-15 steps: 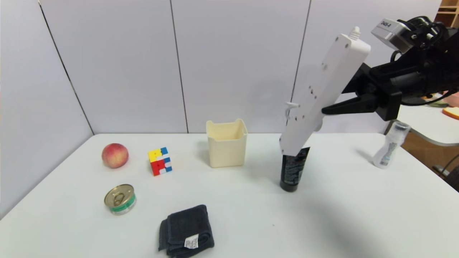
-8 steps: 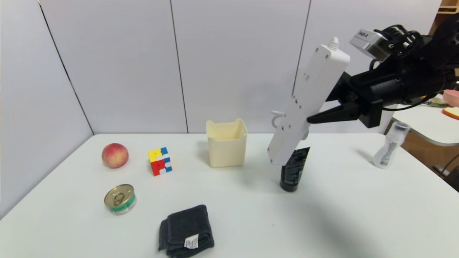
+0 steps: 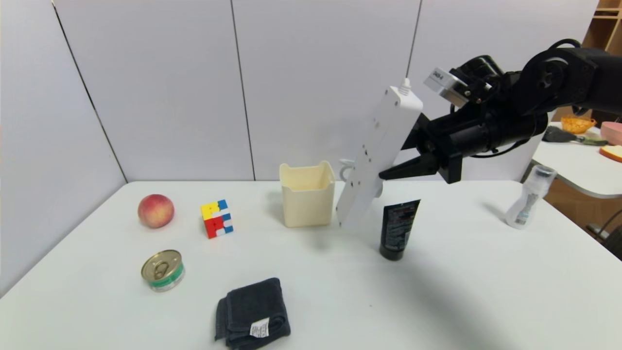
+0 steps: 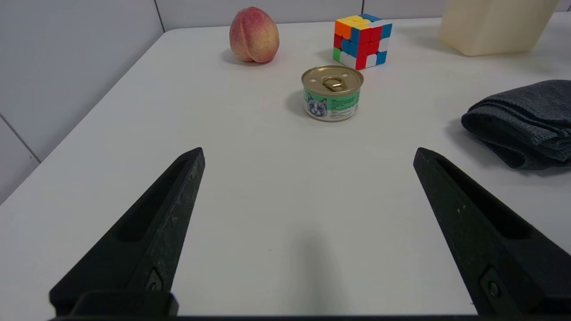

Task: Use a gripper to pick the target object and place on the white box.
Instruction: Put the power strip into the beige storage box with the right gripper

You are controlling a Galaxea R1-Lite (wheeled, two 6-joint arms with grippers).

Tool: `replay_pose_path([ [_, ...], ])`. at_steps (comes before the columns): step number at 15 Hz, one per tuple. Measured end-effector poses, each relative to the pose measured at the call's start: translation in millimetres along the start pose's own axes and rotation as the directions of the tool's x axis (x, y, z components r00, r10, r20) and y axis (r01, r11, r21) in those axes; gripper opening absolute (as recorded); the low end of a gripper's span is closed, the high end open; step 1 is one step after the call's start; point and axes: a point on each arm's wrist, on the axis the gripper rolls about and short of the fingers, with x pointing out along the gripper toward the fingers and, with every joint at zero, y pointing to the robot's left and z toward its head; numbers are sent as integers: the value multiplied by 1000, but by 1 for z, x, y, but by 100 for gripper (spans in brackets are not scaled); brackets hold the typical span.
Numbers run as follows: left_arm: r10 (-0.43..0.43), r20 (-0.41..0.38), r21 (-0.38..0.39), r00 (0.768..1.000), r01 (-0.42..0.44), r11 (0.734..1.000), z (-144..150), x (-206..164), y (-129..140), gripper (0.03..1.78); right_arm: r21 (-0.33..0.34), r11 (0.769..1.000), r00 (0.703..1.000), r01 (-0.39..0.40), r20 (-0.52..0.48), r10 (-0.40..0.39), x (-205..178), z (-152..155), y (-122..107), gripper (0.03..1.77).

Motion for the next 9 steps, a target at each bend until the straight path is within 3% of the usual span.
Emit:
replay_pose_path([
  [4,0,1,0,1000,0,1000,0,0,0,169,61,998,1000,-7,-3,7,3,-5,-3,83],
  [9,-1,1,0,1000,1,1000,0,0,0,169,190,982,1000,2,1,-2,-1,16,7,83],
])
